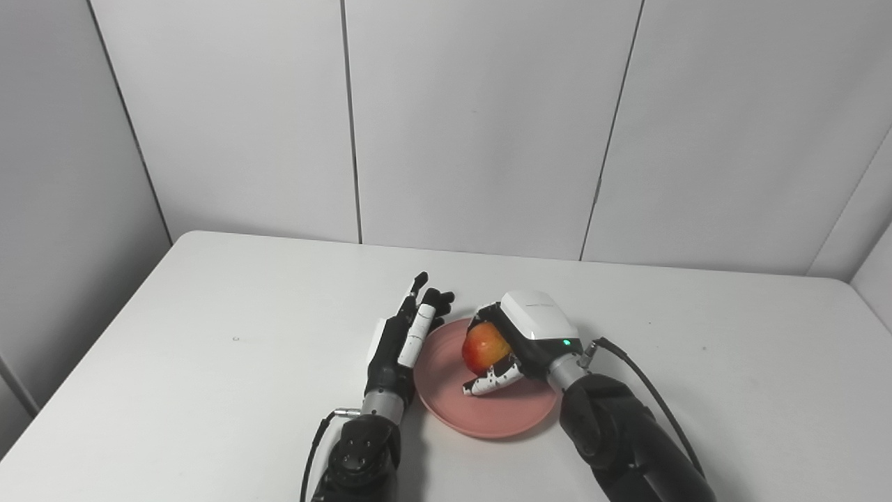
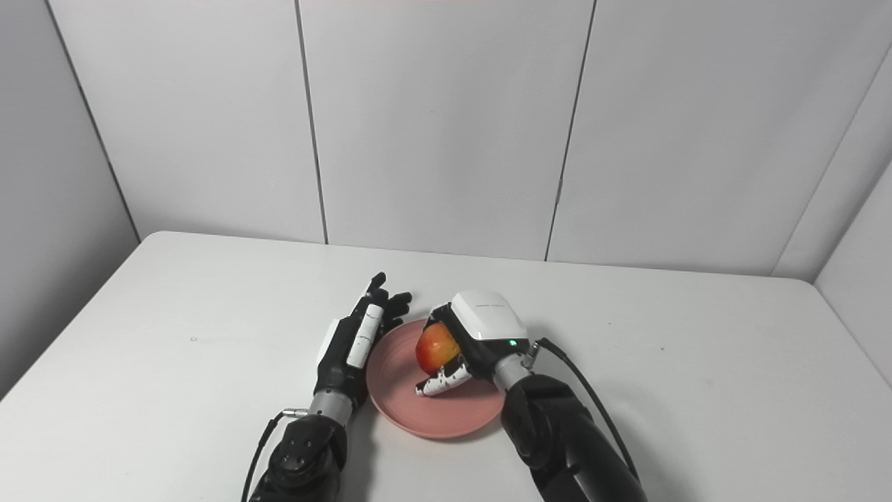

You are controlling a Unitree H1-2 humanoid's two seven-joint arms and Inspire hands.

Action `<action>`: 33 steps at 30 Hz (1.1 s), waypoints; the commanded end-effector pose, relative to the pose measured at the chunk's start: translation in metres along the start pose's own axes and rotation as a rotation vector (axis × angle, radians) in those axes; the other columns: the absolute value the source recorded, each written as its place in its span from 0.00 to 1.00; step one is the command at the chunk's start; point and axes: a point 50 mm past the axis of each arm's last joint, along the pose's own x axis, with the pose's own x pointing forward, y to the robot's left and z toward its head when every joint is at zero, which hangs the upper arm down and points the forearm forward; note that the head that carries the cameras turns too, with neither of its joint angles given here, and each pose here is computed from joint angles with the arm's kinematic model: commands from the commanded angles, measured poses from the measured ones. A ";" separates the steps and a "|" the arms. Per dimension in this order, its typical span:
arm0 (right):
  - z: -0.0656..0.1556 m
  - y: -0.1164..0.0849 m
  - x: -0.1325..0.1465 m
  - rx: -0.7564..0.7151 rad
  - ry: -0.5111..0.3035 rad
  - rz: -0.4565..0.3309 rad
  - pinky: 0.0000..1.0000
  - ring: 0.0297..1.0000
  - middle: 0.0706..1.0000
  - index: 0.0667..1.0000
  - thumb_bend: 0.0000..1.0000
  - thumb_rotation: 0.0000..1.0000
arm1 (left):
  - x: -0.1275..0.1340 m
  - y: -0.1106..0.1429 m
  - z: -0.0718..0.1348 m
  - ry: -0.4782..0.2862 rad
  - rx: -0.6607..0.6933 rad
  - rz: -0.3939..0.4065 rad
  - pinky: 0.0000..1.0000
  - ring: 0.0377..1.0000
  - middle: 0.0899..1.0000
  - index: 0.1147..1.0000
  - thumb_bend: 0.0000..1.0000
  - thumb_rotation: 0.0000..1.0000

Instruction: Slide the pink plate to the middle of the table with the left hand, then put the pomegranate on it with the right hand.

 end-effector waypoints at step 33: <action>0.002 -0.069 -0.010 0.084 -0.138 -0.226 0.79 0.84 0.89 0.85 0.89 0.92 | -0.002 -0.002 -0.005 0.069 -0.015 -0.006 0.93 0.91 0.82 1.00 0.94 0.95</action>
